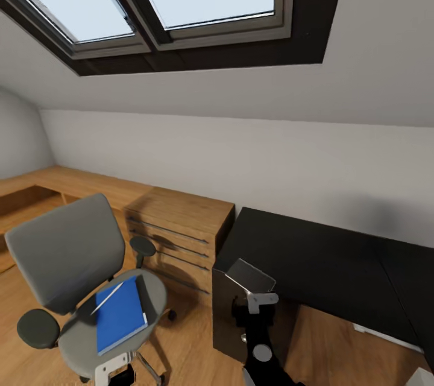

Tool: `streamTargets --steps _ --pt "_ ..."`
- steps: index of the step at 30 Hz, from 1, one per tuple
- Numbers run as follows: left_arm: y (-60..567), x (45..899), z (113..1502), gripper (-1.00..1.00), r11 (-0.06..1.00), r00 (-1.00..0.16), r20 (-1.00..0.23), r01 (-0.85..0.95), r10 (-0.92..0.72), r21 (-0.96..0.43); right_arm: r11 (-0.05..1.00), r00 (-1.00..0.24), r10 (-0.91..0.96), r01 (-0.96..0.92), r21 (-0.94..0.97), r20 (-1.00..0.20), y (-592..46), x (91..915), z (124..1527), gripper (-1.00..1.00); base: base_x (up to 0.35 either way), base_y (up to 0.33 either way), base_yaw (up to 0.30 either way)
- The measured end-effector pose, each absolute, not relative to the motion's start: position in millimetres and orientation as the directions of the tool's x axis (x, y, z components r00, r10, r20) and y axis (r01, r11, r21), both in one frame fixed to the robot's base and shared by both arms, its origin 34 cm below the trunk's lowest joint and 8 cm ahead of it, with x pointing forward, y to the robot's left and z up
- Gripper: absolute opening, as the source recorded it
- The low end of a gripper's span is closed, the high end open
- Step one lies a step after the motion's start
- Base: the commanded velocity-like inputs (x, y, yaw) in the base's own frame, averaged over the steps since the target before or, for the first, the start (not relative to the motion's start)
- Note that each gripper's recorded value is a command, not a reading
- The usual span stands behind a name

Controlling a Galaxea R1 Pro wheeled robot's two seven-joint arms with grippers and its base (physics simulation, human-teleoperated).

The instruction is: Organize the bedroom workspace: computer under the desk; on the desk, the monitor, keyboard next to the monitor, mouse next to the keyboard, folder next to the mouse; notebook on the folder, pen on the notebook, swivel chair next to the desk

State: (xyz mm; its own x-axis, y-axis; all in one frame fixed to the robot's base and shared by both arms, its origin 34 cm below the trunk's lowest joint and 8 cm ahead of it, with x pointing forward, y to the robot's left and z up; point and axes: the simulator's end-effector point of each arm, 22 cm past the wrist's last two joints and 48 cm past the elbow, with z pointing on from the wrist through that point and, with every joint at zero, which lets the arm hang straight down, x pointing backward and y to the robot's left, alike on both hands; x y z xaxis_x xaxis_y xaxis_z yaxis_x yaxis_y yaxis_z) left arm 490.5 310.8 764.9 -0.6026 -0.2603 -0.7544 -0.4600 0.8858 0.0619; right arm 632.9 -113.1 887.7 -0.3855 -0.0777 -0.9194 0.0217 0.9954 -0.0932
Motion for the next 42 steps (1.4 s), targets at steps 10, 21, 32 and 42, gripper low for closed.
streamTargets --steps 10,21,32,42 --pt "315 486 759 1.0 0.879 -0.598 -0.757 -0.472 -0.263 0.068 0.996 -0.41 -0.073 0.012 -0.086 -0.909 -93 607 838 1.0 0.0 0.0 0.222" --pt "311 476 745 1.0 0.875 -0.621 -0.736 -0.476 -0.267 0.084 0.999 -0.501 0.043 0.019 0.039 -0.864 -122 521 725 1.0 0.0 0.0 0.207" --pt "303 462 727 1.0 0.874 -0.652 -0.708 -0.475 -0.272 0.103 0.99 -0.571 0.138 0.096 0.101 -0.809 -134 495 697 1.0 0.0 0.0 0.078" --pt "302 450 715 1.0 0.872 -0.678 -0.684 -0.474 -0.27 0.125 0.988 -0.522 0.151 0.095 0.119 -0.839 -133 500 706 1.0 0.0 0.0 0.001"
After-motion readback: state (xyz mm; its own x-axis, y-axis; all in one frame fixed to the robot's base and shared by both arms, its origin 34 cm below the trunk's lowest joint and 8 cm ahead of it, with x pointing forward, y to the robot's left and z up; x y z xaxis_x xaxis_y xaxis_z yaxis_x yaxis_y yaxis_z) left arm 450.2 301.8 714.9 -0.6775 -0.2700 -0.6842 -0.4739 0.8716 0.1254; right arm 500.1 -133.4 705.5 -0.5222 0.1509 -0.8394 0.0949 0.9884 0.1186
